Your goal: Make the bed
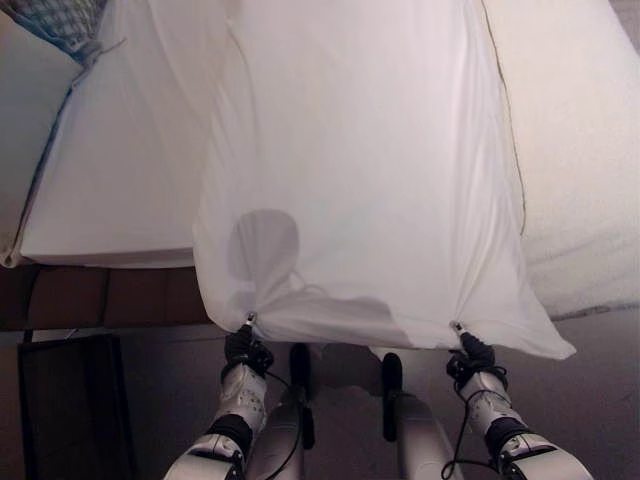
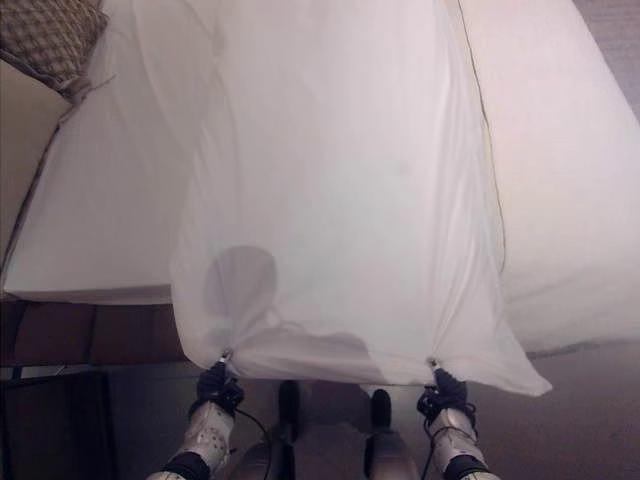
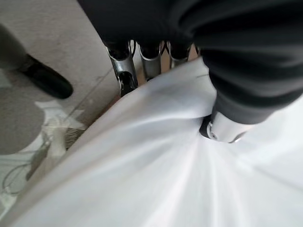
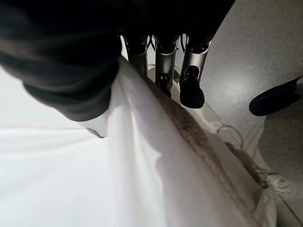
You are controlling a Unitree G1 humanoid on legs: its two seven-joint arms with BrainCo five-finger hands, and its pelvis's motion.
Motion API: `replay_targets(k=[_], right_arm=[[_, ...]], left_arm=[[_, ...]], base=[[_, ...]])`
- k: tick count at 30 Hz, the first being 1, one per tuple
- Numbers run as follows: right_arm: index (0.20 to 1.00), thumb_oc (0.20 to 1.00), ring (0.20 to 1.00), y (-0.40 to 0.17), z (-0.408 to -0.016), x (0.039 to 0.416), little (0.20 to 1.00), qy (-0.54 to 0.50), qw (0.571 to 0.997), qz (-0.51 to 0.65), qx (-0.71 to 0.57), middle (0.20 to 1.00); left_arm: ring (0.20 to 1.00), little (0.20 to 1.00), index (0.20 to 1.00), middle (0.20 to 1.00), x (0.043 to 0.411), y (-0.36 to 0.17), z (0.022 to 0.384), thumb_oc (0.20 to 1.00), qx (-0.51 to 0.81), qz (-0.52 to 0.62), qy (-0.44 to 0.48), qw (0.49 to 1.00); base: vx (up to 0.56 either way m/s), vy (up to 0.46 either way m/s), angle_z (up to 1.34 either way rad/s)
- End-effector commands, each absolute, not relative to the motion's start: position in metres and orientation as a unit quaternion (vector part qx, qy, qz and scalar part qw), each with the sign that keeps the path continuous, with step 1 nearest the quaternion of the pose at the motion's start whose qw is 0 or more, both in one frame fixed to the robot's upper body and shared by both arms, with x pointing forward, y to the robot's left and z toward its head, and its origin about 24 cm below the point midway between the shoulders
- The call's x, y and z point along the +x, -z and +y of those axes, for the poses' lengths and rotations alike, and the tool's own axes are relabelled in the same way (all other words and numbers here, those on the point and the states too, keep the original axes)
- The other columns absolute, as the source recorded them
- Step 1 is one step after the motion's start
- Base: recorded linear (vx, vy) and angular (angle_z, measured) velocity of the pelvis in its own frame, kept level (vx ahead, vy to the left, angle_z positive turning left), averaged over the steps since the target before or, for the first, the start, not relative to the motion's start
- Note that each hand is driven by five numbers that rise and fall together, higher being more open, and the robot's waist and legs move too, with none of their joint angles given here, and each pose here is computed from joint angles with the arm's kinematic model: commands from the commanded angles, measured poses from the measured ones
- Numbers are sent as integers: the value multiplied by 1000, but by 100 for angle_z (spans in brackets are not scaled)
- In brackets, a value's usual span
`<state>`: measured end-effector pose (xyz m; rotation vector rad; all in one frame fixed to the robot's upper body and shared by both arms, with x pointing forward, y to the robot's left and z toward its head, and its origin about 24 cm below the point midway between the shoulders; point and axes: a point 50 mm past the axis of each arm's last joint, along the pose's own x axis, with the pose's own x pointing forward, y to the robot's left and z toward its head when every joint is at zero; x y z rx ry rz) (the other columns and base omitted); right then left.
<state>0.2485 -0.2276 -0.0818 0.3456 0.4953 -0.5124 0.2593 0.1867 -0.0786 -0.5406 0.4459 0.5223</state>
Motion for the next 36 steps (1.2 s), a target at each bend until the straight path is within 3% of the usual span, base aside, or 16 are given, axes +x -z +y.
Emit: replay_targets(k=[1,2,3,4,5,6,7,8,12,13,19,22,24,31,34,36], right_arm=[[200,200,200,128,-242,171,200,257,884,379,89,200],[206,206,206,128,-243,172,206,236,889,387,62,206],[310,310,310,128,-243,172,310,236,889,387,62,310],[564,564,564,129,-241,172,564,192,897,397,24,564],[944,944,944,128,-242,172,944,189,898,398,17,944],[1000,1000,1000,128,-242,172,1000,189,898,398,17,1000],[1000,1000,1000,129,-241,172,1000,179,898,401,7,1000],[1000,1000,1000,129,-242,171,1000,177,898,404,1,1000],[1000,1000,1000,131,-243,167,1000,176,893,415,-7,1000],[1000,1000,1000,134,-239,163,1000,131,891,432,-51,1000],[1000,1000,1000,139,-240,152,1000,119,885,447,-60,1000],[1000,1000,1000,141,-243,144,1000,105,882,453,-71,1000],[1000,1000,1000,141,-243,142,1000,106,882,454,-68,1000],[1000,1000,1000,129,-252,156,1000,115,904,406,-64,1000],[1000,1000,1000,100,-253,193,1000,77,943,309,-96,1000],[1000,1000,1000,92,-252,203,1000,59,951,286,-97,1000]], left_arm=[[200,200,200,200,176,128,230,200,-218,326,-374,840],[200,200,200,200,173,129,229,200,-210,334,-368,842],[200,200,200,200,173,129,229,200,-210,334,-368,842],[200,200,200,200,167,133,230,200,-193,351,-359,843],[200,200,200,200,164,134,231,200,-188,355,-359,842],[278,278,278,278,164,134,231,278,-188,355,-359,842],[573,573,573,573,164,135,230,573,-182,361,-354,844],[1000,1000,1000,1000,161,137,229,1000,-174,371,-346,844],[1000,1000,1000,1000,155,140,225,1000,-148,389,-320,851],[1000,1000,1000,1000,153,142,217,1000,-89,409,-250,873],[1000,1000,1000,1000,134,150,218,1000,-8,448,-178,876],[1000,1000,1000,1000,119,154,219,1000,108,473,-92,869],[1000,1000,1000,1000,114,154,224,1000,109,478,-104,865],[1000,1000,1000,1000,137,140,231,1000,228,408,-13,884],[1000,1000,1000,1000,187,104,223,1000,299,267,76,913],[1000,1000,1000,1000,196,97,216,1000,327,237,122,907]], base=[[0,0,0],[0,0,0],[-9,22,4],[-10,20,4],[-10,20,4],[0,0,0],[0,0,0],[0,0,0],[0,0,0],[0,0,0],[18,-17,5],[32,-22,11],[31,-17,4],[10,-4,2],[0,0,0],[0,0,0]])
